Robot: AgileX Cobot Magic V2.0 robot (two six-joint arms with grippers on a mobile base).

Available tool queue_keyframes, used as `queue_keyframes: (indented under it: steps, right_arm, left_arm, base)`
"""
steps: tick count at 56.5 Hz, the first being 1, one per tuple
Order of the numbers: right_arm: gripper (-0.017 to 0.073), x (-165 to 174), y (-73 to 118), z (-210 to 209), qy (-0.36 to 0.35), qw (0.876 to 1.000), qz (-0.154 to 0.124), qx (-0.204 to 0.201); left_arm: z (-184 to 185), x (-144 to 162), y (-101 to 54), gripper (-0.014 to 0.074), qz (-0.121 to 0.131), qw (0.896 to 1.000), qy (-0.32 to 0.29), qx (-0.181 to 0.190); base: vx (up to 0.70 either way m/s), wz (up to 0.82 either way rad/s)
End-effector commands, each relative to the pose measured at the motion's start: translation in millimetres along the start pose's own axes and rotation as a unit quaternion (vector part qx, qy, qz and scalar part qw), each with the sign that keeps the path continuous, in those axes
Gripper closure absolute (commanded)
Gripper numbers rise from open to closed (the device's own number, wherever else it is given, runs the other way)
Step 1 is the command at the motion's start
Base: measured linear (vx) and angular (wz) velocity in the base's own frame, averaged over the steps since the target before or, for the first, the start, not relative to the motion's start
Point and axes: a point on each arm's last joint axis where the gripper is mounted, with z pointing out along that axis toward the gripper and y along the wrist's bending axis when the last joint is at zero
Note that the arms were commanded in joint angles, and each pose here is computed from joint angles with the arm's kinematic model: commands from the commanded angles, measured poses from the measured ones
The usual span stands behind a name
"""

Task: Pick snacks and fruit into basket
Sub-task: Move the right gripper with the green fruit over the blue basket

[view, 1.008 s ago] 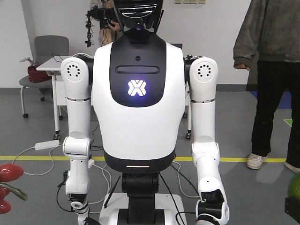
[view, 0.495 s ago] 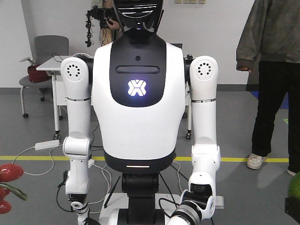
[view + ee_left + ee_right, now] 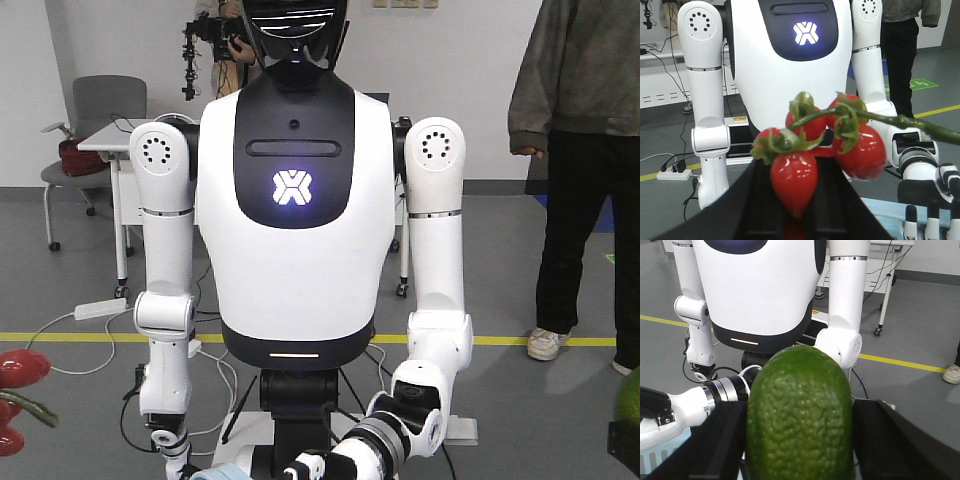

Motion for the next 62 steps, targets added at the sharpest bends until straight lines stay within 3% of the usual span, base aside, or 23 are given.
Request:
queue_keyframes:
  steps: [1,43,55,62]
  right_arm:
    - [0.0568,-16.9,-0.1,-3.9,-0.057,0.998,-0.008,-0.001]
    - [0.0568,-16.0,-0.2,-3.8,-0.052,0.999,-0.009,0.000]
    - [0.0568,-18.1,0.3,-4.4,-0.060,0.995,-0.079,0.001]
    - [0.0568,-21.6,2.9,-4.3,-0.080,0.994,-0.080,-0.010]
  left_arm:
    - [-2.2,-17.3,0.9,0.0591,-0.007,0.998,-0.055,-0.005]
    - [-2.0,-16.2,0.7,0.0591,-0.007,0.999,-0.049,-0.004]
    - [-2.0,-16.2,0.7,0.0591,-0.006,0.999,-0.049,-0.004]
    - [-2.0,-16.2,0.7,0.0591,-0.006,0.999,-0.049,-0.004]
  base:
    - [0.00,0.00]
    - [0.00,0.00]
    - [0.00,0.00]
    - [0.00,0.00]
